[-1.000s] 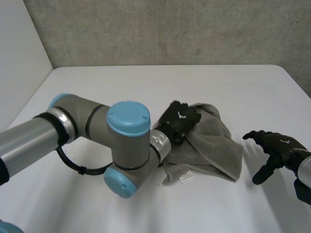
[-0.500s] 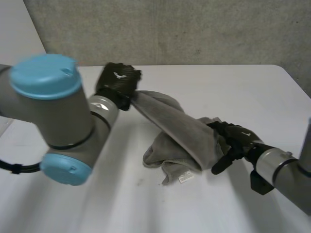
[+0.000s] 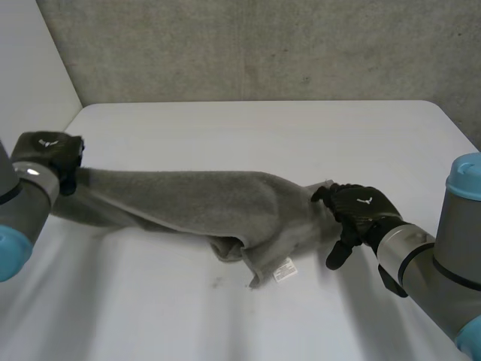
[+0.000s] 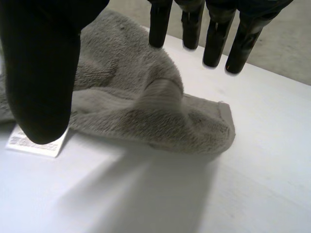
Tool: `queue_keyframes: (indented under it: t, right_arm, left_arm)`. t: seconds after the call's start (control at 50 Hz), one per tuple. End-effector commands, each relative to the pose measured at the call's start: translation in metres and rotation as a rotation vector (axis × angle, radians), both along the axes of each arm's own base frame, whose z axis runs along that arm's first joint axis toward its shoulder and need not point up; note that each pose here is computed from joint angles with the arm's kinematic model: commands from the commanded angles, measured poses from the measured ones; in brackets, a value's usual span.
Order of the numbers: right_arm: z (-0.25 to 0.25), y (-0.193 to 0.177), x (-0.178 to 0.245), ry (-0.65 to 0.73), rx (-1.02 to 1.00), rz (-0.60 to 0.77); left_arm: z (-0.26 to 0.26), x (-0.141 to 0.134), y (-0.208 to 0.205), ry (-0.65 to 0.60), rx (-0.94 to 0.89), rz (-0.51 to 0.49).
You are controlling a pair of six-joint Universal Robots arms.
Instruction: Fold the towel.
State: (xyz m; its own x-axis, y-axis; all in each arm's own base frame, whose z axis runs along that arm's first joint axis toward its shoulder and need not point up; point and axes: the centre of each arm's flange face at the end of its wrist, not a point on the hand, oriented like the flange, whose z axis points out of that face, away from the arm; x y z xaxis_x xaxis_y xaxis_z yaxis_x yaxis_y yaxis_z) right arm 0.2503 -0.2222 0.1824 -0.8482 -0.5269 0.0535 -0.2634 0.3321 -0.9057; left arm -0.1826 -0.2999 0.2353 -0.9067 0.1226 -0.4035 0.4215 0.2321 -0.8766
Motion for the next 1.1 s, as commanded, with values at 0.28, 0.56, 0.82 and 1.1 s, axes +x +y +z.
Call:
queue_keyframes:
  t: [0.28, 0.56, 0.82, 1.1]
  right_arm:
    - [-0.021, 0.045, 0.071, -0.071, 0.117, 0.156]
    - [-0.048, 0.033, 0.097, -0.089, 0.023, 0.057]
    - [-0.059, 0.015, 0.097, -0.026, -0.081, -0.011]
    - [-0.004, -0.042, 0.053, -0.005, -0.254, -0.120]
  left_arm:
    - [-0.005, 0.013, 0.025, 0.065, 0.029, 0.024]
    - [-0.005, 0.013, 0.027, 0.122, 0.036, 0.007]
    - [-0.005, 0.013, 0.026, 0.135, 0.036, 0.007]
    - [-0.002, 0.012, 0.029, 0.137, 0.028, 0.004]
